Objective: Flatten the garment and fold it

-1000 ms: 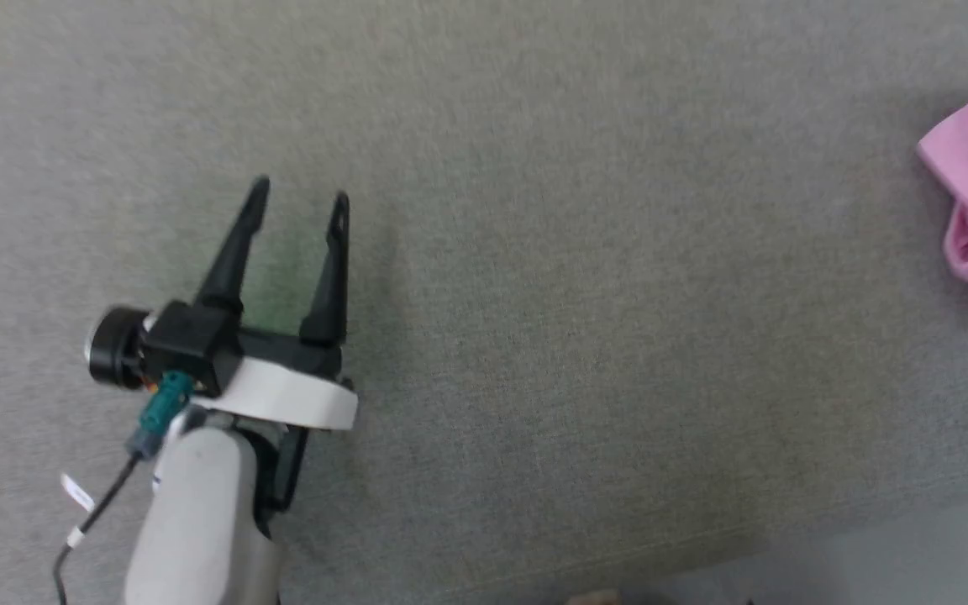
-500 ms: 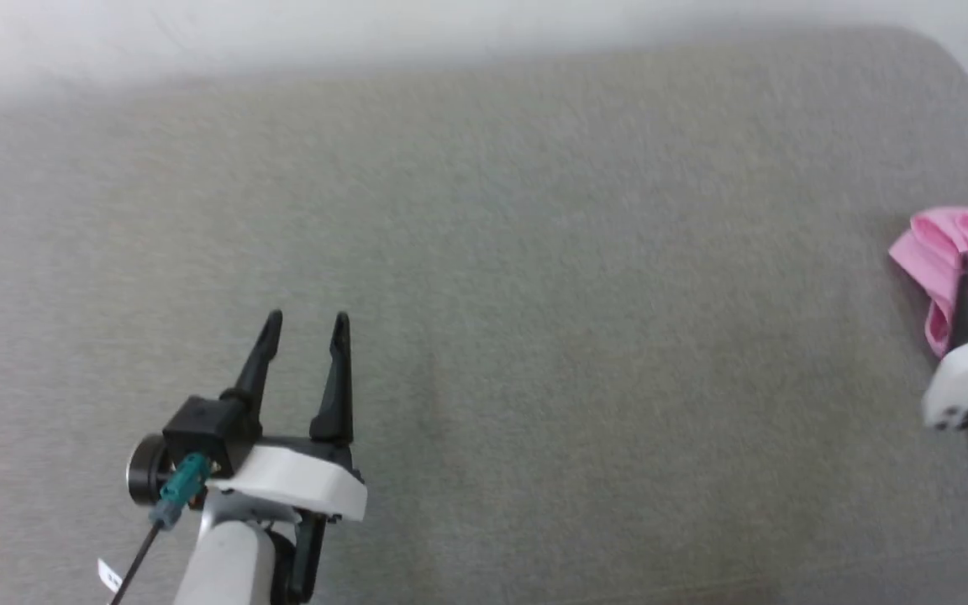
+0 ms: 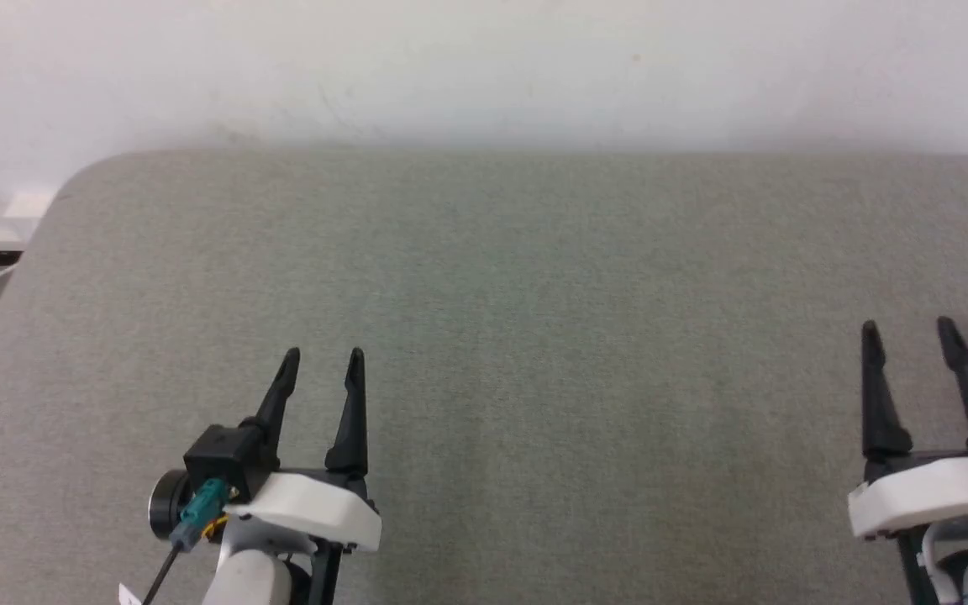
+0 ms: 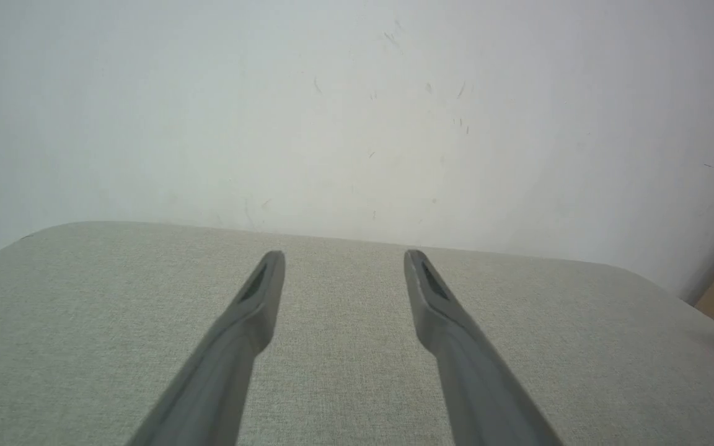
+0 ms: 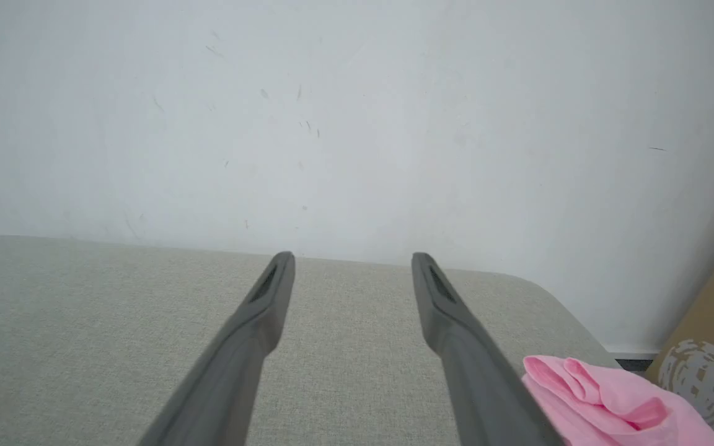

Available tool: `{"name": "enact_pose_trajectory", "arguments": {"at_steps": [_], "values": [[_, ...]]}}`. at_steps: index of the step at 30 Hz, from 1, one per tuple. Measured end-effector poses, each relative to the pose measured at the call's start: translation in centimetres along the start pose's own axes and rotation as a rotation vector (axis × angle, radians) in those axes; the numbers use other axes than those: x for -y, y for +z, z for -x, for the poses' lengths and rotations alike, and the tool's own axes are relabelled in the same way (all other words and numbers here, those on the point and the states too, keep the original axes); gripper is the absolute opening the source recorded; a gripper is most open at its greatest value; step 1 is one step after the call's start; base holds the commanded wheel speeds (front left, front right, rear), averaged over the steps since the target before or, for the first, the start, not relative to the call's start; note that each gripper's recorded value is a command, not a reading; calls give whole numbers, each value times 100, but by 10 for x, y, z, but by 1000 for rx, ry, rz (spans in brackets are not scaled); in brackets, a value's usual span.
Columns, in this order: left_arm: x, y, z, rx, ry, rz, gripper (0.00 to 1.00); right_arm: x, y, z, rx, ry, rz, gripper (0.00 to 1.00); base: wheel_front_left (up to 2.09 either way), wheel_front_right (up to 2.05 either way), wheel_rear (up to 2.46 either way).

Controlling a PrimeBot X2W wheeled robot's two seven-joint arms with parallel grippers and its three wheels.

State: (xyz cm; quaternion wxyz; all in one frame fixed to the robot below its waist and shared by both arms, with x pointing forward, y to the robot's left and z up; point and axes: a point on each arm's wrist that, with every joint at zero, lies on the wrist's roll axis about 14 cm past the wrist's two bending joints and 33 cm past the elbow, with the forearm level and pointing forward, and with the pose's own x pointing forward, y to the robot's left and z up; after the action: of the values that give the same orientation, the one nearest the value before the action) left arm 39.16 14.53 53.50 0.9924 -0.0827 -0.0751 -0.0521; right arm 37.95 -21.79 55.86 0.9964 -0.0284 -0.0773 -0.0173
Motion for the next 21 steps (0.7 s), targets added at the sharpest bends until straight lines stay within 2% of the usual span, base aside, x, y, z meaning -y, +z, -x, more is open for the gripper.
{"name": "enact_pose_trajectory", "arguments": {"at_steps": [4,8,21], "values": [[-10,3,14,3,36,-15,100,-21,6,5,40,60,-16,100,0,0,0],[-15,5,23,6,53,-24,100,-34,-4,14,18,94,-68,100,0,0,0],[-18,1,39,-6,73,-32,100,-43,-26,26,-26,112,-124,100,0,0,0]]}}
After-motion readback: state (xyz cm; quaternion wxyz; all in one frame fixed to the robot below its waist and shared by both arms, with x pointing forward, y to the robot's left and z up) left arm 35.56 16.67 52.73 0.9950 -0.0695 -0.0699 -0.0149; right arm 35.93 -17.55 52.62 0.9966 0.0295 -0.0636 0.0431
